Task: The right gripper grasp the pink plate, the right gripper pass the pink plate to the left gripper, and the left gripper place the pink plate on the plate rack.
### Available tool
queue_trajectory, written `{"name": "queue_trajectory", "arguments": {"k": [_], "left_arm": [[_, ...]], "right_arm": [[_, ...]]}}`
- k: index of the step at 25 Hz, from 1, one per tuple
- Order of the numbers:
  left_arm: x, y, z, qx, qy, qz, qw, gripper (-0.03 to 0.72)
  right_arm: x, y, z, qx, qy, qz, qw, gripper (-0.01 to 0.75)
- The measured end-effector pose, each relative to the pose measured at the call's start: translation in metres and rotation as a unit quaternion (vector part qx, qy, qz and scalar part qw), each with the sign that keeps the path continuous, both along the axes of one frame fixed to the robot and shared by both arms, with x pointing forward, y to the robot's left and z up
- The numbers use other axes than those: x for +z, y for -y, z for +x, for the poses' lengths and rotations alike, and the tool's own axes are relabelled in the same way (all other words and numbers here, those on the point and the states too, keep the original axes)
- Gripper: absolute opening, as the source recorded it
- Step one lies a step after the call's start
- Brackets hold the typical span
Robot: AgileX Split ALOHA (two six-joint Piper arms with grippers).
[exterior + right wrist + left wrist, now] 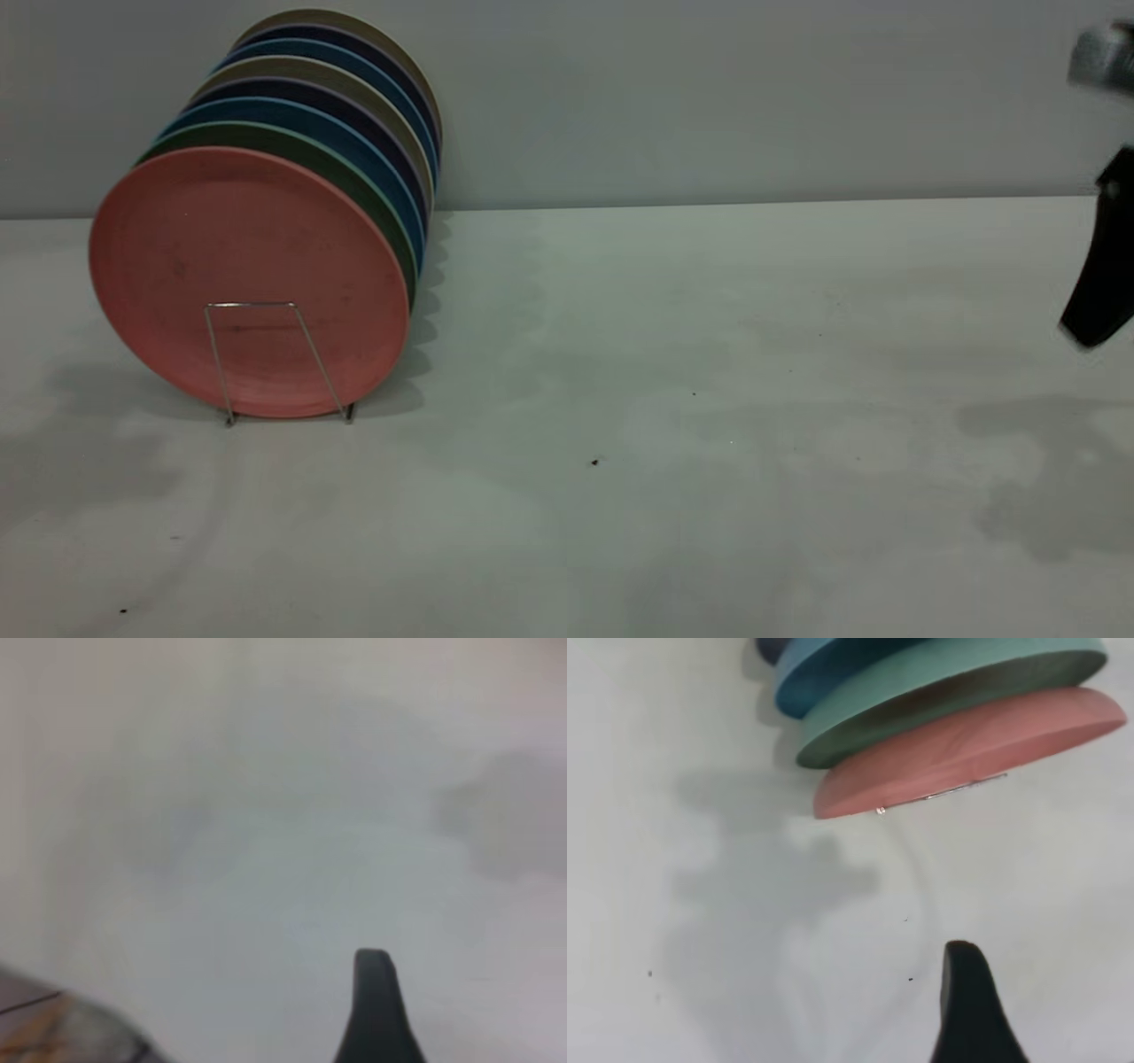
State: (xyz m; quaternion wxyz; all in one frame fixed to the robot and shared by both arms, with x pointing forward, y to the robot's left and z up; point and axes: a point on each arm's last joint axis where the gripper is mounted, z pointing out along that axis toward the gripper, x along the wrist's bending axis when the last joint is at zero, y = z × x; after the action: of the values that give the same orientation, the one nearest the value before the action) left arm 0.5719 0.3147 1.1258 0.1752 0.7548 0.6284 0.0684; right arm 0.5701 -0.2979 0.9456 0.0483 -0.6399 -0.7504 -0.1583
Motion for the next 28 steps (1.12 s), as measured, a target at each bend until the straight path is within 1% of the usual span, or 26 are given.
{"name": "queue_trajectory", "arguments": {"k": [2,4,7,10,13,15,19,21,25,28], "left_arm": [[0.001,-0.003,-0.002,0.017,-0.002,-0.001,1.000,0.470],[0.000,-0.003,-0.010,0.029,-0.007,0.000,1.000,0.470],[-0.007,-0.003,-0.037,0.043,-0.028,0.010,0.999,0.470],[-0.021,-0.004,-0.078,0.057,-0.048,0.032,0.997,0.470],[-0.030,-0.002,-0.112,0.075,-0.032,0.040,0.996,0.470],[-0.036,0.000,-0.130,0.080,-0.026,0.038,0.996,0.470],[-0.048,0.004,-0.162,0.080,-0.025,0.032,0.996,0.470],[-0.052,0.007,-0.180,0.082,-0.018,0.027,0.996,0.470],[-0.050,0.012,-0.219,0.087,0.028,0.021,0.996,0.470],[-0.050,0.015,-0.249,0.090,0.059,0.019,0.994,0.470]], "right_arm": [[0.020,-0.008,-0.005,0.007,0.025,-0.029,0.999,0.568],[0.035,-0.014,-0.012,0.009,0.032,-0.046,0.998,0.568],[0.053,-0.020,-0.026,0.007,0.017,-0.054,0.998,0.568],[0.072,-0.018,-0.042,-0.002,0.001,-0.062,0.998,0.568],[0.093,-0.014,-0.061,-0.012,-0.005,-0.085,0.996,0.563],[0.111,-0.011,-0.076,-0.020,0.005,-0.098,0.995,0.559],[0.145,-0.011,-0.107,-0.033,0.063,-0.092,0.993,0.553],[0.155,-0.012,-0.128,-0.036,0.087,-0.087,0.992,0.553],[0.165,-0.014,-0.176,-0.041,0.136,-0.071,0.987,0.553],[0.159,-0.016,-0.215,-0.039,0.164,-0.054,0.984,0.553]]}}
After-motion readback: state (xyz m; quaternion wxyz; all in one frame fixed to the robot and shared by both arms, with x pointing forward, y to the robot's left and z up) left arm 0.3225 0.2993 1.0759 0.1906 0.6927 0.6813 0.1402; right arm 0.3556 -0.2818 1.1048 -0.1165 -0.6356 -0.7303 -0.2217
